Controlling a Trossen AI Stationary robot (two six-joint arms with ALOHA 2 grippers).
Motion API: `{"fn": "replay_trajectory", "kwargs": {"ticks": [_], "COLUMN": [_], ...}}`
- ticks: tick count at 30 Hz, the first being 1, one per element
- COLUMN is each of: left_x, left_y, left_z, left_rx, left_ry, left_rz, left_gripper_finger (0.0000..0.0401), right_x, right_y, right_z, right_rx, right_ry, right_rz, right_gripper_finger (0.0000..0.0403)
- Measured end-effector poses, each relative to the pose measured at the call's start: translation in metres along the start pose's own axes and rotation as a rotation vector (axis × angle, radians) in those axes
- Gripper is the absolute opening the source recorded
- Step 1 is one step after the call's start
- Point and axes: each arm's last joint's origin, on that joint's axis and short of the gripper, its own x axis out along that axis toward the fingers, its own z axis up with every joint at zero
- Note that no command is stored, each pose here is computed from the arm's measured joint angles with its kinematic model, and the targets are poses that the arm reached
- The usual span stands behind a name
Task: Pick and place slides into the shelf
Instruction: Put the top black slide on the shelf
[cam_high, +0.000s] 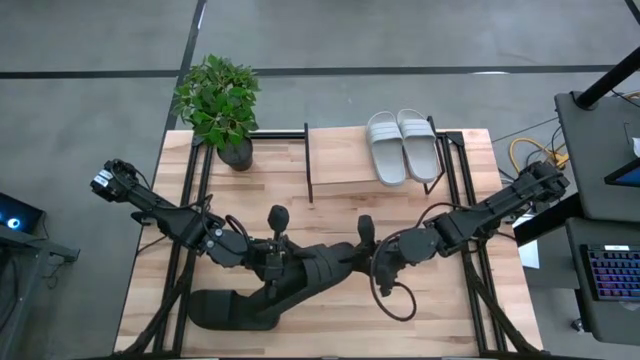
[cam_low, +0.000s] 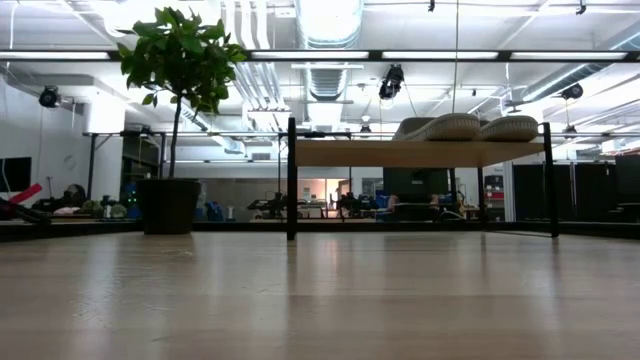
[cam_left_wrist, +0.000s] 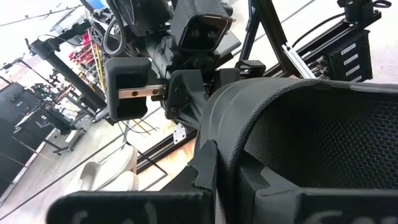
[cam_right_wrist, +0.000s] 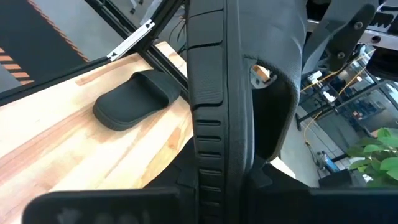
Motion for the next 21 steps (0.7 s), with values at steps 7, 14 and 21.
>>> {"fn": "replay_trajectory", "kwargs": {"ticks": [7, 14, 21], "left_x": [-0.0003, -0.0040, -0.0052], "left_y": [0.0009, 0.0042, 0.0078], "left_z": [0.0012, 0.0019, 0.0013], "left_rx": [-0.021, -0.058, -0.062], "left_ry": [-0.003, 0.000, 0.041], "left_rz": [0.002, 0.033, 0.129], "left_gripper_finger": [0.0002, 0.0074, 0.0192], "right_x": [-0.0003, -0.0004, -0.0012], "right_y": [-0.0003, -0.0005, -0.0003], "right_z": [0.0003, -0.0001, -0.0015], "right_rx": [0.005, 0.007, 0.012], "right_ry": [-0.002, 0.005, 0.021], "right_rz": [-0.003, -0.007, -0.003], "right_gripper_finger": [0.0041, 0.0041, 0.0041]}}
